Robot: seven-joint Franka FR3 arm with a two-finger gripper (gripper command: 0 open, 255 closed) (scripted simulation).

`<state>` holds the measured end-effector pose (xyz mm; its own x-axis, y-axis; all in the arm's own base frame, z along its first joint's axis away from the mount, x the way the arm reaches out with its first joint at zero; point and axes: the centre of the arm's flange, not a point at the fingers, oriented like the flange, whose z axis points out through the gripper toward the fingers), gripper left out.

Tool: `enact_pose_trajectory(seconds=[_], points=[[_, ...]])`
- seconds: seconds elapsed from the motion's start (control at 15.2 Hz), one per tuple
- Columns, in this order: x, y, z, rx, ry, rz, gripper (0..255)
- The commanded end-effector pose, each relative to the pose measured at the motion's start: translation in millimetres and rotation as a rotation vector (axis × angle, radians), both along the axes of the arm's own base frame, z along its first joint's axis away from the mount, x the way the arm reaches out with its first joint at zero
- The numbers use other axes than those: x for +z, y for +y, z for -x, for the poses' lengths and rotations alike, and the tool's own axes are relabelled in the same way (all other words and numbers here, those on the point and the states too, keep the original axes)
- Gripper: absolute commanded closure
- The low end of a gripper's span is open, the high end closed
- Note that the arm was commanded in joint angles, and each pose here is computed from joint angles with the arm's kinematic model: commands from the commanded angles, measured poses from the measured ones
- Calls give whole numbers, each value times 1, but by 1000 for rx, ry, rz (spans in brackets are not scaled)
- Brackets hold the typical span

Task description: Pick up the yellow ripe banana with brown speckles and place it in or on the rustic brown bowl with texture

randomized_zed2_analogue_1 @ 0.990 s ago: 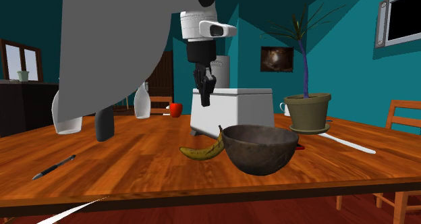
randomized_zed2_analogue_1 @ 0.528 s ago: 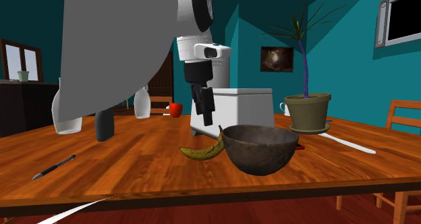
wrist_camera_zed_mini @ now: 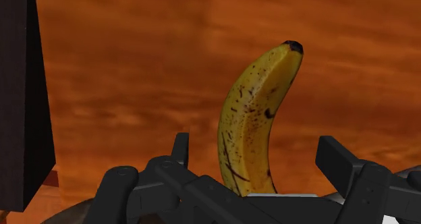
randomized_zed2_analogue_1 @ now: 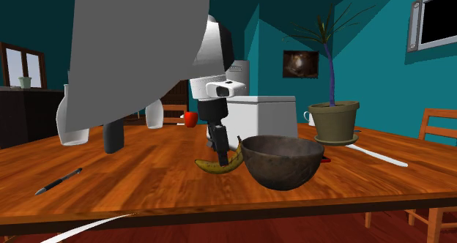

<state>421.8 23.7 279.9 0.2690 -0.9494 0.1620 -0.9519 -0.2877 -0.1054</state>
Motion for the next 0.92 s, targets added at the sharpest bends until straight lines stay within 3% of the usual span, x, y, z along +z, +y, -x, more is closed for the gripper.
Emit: enact_pose_trajectory(seconds=[0.0, 0.2, 0.66, 0.73, 0.86], points=[[-11, -1, -2, 0, 0, 0, 0], [-24, -2, -4, 0, 0, 0, 0], [-24, -2, -4, 0, 0, 0, 0], [-24, -2, -4, 0, 0, 0, 255], [-24, -2, -4, 0, 0, 0, 255]])
